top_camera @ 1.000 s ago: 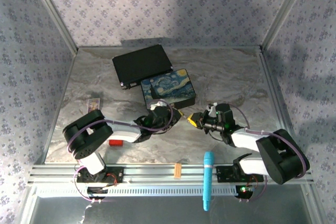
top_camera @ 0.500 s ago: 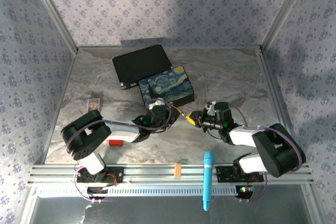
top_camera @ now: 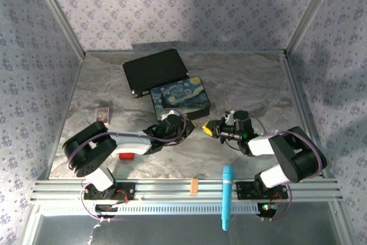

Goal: Unlock the padlock with the key

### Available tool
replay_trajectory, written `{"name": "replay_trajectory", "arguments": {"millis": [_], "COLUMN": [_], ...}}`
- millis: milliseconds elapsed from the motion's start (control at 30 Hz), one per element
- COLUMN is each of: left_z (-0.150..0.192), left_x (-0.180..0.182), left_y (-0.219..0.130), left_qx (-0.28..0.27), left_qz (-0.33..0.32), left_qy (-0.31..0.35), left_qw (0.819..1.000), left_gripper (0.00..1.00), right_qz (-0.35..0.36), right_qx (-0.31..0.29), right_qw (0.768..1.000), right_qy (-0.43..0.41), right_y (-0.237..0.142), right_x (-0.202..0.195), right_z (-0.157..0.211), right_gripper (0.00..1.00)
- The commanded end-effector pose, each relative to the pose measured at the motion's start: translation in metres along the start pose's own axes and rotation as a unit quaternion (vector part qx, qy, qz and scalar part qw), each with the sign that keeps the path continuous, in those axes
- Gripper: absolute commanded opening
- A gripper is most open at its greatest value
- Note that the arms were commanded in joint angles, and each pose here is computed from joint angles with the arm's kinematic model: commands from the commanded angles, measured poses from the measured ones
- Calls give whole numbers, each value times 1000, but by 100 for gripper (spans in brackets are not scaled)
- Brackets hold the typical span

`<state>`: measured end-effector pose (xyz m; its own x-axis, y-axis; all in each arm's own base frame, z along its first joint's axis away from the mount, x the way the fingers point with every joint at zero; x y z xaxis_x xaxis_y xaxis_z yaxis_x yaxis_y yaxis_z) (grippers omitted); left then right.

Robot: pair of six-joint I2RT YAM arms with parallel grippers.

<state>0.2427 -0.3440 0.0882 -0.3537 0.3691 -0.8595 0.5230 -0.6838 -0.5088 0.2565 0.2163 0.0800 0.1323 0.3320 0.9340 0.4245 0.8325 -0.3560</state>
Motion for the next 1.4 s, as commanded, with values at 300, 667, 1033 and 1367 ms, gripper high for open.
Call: {"name": "replay_trajectory", "arguments": {"millis": [300,667,1033,1367], "left_z": [21,12,12,17], "left_x": [-33,-47,-44,-35], "left_y": [-4,-12,-10,-7], "left_qx": [20,-6,-13,-7], "left_qz": [54,105,110,72], "left_qy": [-26,-50,-55,-22], "left_qw": [998,993,992,997], "left_gripper": [6,7,7,0], "right_qz": [-16,-34,-60,-65], "right_qx": [4,-12,-13,-14], "right_qw": [1000,999,997,997], "right_qy": [-5,28,41,25], "right_y": [5,21,32,36], "right_x": [15,18,27,35], "right_z": [10,8,7,3], "right_gripper": [0,0,0,0]}}
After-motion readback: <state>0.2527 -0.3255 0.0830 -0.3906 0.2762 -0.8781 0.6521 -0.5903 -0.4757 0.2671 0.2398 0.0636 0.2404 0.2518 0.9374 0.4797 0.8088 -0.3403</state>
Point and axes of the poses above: each hand's point on the last joint's axis, 136 mm out from that joint toward the fingers, its own y axis out along the fingers, its own x axis along the line the jaws close on, z = x × y, the point moved 1 cm from there along -y, back along the fingers, and after that the axes turned 10 degrees about -y, right-handed, at the moved point
